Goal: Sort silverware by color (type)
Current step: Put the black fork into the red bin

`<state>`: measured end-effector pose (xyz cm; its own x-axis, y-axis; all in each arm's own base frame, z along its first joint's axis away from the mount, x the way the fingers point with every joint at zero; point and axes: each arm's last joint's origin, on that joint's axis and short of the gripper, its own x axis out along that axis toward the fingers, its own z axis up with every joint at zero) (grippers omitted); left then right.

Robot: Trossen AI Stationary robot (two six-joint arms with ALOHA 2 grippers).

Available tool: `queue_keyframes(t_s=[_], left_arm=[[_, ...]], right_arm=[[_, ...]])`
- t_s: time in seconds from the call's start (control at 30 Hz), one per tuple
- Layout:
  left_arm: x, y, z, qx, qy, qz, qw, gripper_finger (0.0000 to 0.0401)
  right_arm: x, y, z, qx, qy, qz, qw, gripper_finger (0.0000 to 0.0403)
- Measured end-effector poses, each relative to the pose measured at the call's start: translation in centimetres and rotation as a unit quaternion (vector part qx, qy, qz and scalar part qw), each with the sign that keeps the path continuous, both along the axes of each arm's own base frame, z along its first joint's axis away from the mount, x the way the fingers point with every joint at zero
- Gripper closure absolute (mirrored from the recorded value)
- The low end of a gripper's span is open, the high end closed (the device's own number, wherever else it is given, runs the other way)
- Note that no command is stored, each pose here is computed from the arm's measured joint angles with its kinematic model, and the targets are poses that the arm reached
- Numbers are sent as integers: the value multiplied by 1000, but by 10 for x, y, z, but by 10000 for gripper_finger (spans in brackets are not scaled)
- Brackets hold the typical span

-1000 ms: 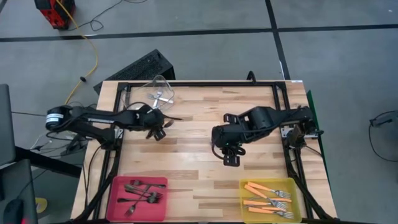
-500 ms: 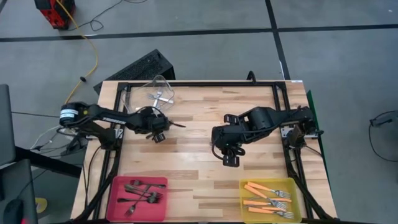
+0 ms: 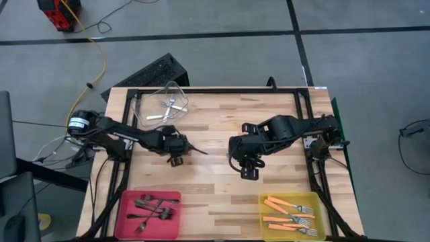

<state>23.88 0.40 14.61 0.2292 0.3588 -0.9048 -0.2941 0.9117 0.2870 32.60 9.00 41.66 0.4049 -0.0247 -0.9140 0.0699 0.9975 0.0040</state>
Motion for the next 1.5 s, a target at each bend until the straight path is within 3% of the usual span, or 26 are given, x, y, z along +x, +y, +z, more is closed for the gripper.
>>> queue_keyframes(t_s=[0.23,0.33,0.47,0.6,0.73,1.03,1.17,1.5], left_arm=[[22,-14,32,27,-33,-52,998,237],[26,-21,44,-5,-32,-102,994,236],[27,-31,60,-49,-101,-174,978,236],[12,-32,71,-42,-147,-220,963,236],[-8,-20,58,0,-122,-185,975,236],[-20,-14,19,-17,-147,-123,981,236],[-30,-12,5,8,-144,-95,985,237],[-45,-10,-20,5,-168,-71,983,237]], right_arm=[[0,0,0,0,0,0,1000,211],[0,1,0,3,0,-5,1000,211],[-1,4,0,3,0,-1,1000,211],[-3,9,0,3,0,7,1000,211],[-4,14,0,3,0,14,1000,211],[-4,14,0,-17,-9,6,1000,211],[-4,14,0,-17,-10,6,1000,211],[-3,14,0,-16,-11,6,1000,211]])
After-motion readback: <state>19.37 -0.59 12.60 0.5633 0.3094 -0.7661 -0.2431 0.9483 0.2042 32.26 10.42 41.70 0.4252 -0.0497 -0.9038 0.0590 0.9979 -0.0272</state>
